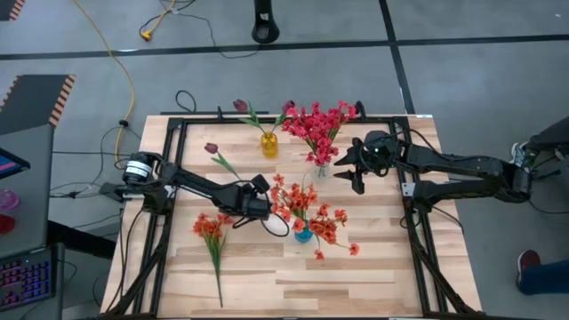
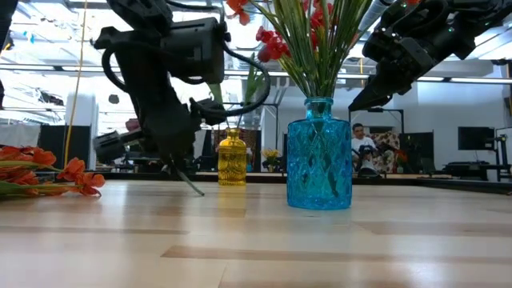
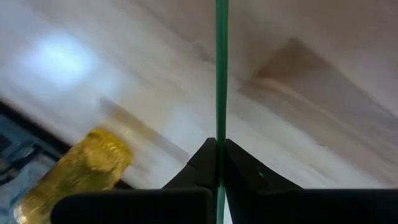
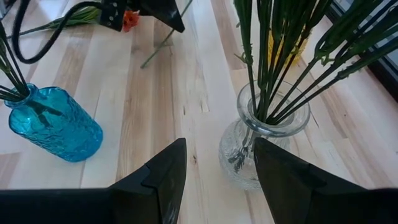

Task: Sort flowers into vase by color
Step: Put the dark red flower into the yellow vase

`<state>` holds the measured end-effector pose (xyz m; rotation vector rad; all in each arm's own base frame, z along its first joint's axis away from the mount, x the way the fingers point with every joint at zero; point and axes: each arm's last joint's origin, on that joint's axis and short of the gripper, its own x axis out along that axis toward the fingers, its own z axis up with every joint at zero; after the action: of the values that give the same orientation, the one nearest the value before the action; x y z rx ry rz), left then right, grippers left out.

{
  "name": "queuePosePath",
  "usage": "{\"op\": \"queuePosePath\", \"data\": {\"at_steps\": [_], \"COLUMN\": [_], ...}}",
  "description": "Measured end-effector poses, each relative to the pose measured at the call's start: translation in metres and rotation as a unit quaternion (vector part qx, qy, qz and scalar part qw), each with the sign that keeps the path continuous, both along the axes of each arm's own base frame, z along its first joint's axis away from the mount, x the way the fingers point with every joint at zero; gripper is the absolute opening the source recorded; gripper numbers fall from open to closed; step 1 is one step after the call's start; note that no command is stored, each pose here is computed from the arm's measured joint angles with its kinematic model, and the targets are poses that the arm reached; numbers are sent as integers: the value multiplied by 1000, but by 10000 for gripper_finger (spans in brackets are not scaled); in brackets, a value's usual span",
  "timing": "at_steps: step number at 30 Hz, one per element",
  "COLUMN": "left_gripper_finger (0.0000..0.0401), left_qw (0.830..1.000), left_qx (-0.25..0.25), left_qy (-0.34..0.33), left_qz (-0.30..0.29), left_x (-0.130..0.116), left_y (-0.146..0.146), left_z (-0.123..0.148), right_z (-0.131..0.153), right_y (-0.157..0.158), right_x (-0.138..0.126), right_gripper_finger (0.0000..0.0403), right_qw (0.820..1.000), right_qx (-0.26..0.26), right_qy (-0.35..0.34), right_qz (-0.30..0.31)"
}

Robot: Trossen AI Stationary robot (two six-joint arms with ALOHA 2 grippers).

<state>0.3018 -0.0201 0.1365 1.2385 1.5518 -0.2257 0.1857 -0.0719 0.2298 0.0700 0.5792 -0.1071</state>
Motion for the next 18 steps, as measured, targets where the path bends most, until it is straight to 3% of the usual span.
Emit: {"op": "queuePosePath", "data": {"at_steps": [5,13,18], "left_gripper_finger": [10,85,119], "left_qw": [999,999,994], "left_qx": [27,23,45], "left_qy": [-28,-49,-87], "left_qz": [3,8,50], "left_x": [5,8,9], "left_y": [1,0,1], "left_z": [0,1,2], "right_z": [0,0,0], "right_y": [0,0,0], "right_x": [0,0,0], "right_gripper_finger": [214,214,214], "right_qw": [1000,1000,1000], "right_qx": [0,0,0], "right_qy": [0,0,0], "right_qz": [0,0,0]}}
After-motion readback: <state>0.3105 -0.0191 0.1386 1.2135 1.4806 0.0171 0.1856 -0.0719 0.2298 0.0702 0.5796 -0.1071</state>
